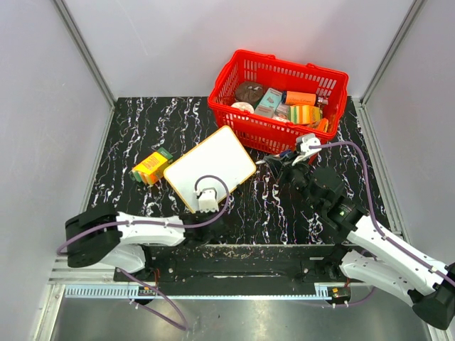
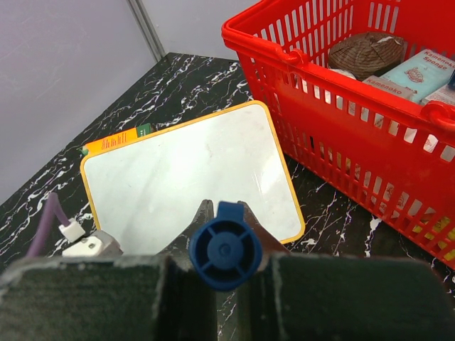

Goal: Write a sentence on the whiteboard
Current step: Move the whiteboard stand to the center of the board, then hold the whiteboard stand at the center of the board.

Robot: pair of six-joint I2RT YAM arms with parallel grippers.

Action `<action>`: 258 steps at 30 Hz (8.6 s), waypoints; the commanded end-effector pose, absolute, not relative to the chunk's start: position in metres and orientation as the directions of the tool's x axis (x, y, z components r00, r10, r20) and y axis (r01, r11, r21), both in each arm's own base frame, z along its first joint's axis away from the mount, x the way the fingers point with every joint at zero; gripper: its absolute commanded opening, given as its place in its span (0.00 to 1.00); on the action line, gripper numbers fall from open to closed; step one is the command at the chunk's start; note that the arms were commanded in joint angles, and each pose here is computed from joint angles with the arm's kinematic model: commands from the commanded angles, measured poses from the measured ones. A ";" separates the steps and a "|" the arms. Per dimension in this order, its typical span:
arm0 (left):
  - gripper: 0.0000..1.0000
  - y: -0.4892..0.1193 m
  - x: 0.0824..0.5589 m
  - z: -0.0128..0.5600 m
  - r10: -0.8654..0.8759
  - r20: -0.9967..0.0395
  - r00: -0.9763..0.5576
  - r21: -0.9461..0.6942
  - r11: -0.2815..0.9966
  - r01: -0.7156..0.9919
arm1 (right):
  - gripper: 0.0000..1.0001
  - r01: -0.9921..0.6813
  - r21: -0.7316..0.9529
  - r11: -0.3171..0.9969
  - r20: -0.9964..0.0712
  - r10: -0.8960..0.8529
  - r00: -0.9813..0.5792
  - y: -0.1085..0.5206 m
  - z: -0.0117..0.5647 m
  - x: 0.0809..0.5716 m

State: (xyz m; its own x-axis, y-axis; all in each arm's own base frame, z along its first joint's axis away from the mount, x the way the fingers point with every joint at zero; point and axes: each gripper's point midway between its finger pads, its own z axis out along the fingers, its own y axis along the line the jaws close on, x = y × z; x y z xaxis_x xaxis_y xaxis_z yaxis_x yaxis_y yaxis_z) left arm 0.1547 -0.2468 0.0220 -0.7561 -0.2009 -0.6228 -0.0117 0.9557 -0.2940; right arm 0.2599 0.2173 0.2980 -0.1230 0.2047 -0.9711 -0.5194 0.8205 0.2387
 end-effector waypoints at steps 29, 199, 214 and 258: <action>0.00 -0.164 0.213 0.011 -0.299 -0.607 -0.737 -0.251 0.951 -0.179 | 0.00 -0.532 0.243 0.811 -0.969 0.225 -0.098 0.220 0.308 0.259; 0.95 -0.174 0.296 0.173 -0.355 -0.729 -0.585 -0.668 0.555 0.495 | 0.00 -0.491 0.236 0.838 -0.971 0.186 -0.150 0.219 0.300 0.267; 0.79 -0.202 0.305 0.139 -0.273 -0.716 -0.642 -0.695 0.362 0.621 | 0.00 -0.513 0.228 0.828 -0.973 0.174 -0.151 0.225 0.298 0.267; 0.00 -0.210 0.315 0.111 -0.101 -0.736 -0.670 -0.635 0.448 0.630 | 0.00 -0.568 0.239 0.788 -0.971 0.180 -0.160 0.241 0.294 0.266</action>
